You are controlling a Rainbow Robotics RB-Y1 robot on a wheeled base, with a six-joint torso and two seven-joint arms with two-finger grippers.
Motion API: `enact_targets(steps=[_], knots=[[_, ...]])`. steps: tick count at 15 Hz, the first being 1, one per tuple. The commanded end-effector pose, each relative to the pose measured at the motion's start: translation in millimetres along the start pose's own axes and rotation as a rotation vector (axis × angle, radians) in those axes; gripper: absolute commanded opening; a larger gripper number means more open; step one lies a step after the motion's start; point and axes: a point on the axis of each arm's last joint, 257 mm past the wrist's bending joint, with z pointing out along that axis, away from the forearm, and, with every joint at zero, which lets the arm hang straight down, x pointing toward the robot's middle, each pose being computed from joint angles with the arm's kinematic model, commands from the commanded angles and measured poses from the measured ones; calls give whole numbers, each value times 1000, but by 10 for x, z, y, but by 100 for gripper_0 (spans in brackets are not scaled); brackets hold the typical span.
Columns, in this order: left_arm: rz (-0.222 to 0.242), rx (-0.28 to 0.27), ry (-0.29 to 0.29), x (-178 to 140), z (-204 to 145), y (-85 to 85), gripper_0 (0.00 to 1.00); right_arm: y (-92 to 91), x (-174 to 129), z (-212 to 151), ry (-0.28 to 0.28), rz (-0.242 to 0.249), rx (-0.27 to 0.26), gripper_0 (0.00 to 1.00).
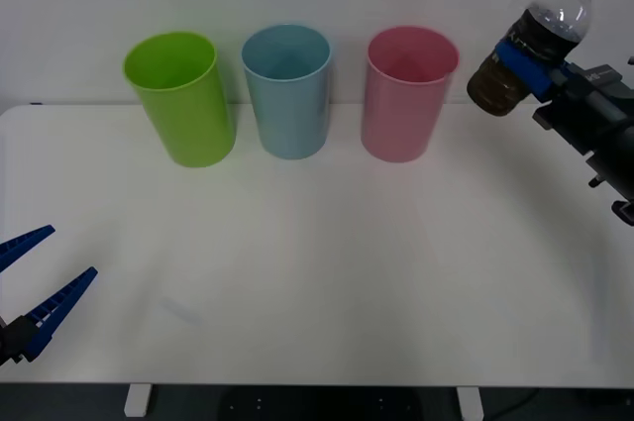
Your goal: Grasp the object on the table and drop it into the matching bin: aluminum can to the light blue bin, PET bottle to the pink bin.
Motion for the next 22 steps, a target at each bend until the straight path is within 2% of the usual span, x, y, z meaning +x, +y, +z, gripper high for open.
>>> enact_targets(steps=[1, 3, 10, 22], knots=[[0, 0, 0, 0, 0, 0, 100, -37, -79, 220, 5, -31, -6, 0], [0, 0, 0, 0, 0, 0, 100, -91, -124, 409, 14, -62, -5, 0], [0, 0, 0, 0, 0, 0, 100, -191, -83, 1024, 51, -111, 2, 0], [0, 0, 0, 0, 0, 0, 100, -257, 287, 1785, 103, -190, 94, 0]])
